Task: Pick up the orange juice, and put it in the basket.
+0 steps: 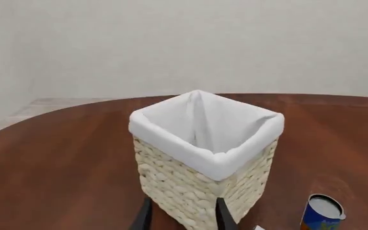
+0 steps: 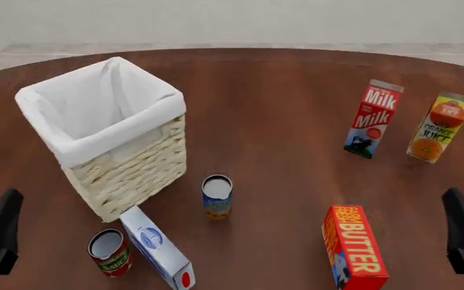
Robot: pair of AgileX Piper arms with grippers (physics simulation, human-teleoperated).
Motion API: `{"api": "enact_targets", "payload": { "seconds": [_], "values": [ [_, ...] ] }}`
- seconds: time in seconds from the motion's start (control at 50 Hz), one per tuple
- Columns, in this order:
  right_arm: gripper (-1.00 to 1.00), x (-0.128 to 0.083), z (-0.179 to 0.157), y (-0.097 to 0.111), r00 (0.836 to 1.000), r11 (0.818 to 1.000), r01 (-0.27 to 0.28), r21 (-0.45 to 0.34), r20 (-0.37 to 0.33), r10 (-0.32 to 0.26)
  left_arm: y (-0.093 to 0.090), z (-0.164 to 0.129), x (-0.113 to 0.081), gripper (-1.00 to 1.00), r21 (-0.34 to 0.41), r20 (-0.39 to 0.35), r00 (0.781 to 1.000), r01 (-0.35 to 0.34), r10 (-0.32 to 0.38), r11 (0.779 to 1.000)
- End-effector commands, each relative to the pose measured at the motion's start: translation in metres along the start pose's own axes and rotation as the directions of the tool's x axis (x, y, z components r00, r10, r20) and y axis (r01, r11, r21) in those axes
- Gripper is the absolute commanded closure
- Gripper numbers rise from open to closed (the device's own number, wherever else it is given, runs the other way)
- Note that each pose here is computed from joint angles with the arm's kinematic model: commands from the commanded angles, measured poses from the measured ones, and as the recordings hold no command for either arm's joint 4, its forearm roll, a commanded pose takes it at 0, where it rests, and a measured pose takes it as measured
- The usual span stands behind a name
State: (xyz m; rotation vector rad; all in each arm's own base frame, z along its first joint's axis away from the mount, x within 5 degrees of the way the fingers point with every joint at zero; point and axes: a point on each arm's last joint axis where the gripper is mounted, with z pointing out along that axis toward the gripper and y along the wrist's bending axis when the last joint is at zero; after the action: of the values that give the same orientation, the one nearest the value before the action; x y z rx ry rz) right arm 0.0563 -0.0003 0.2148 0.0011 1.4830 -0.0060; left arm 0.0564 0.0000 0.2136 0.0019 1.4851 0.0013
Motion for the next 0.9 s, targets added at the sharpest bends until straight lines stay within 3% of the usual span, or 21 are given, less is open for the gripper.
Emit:
{"api": "enact_targets", "payload": {
  "seconds": [0.02,0.24,0.4,0.5,0.52,0.9],
  "values": [
    [-1.0,0.0,0.002,0.0,1.0,1.0,-0.004,-0.004,-0.009,0.004,0.0,0.0,-0.003,-1.0,0.001,0.014,1.0,-0.019,0.019,1.0],
    [-1.0,-0.001,0.015,-0.001,1.0,1.0,0.009,0.009,-0.015,-0.009,0.0,-0.001,-0.004,-1.0,0.005,0.019,1.0,-0.016,0.016,1.0],
    [-1.0,0.003,0.043,-0.006,0.999,0.998,0.017,0.057,-0.046,-0.014,0.0,-0.001,-0.008,-1.0,-0.002,0.029,0.999,-0.018,0.018,1.0],
    [-1.0,0.013,0.065,-0.012,0.997,0.995,0.01,0.098,-0.074,-0.003,0.0,-0.001,-0.008,-1.0,0.0,0.027,1.0,-0.013,0.013,1.0],
    [-1.0,0.012,0.066,-0.014,0.998,0.993,-0.013,0.113,-0.061,0.02,0.0,-0.001,-0.008,-1.0,-0.005,0.028,1.0,-0.014,0.014,1.0],
    [-1.0,0.043,0.119,-0.036,0.988,0.98,0.036,0.196,-0.154,-0.006,0.0,-0.001,-0.009,-1.0,-0.009,0.029,0.999,-0.017,0.017,1.0]
  ]
}}
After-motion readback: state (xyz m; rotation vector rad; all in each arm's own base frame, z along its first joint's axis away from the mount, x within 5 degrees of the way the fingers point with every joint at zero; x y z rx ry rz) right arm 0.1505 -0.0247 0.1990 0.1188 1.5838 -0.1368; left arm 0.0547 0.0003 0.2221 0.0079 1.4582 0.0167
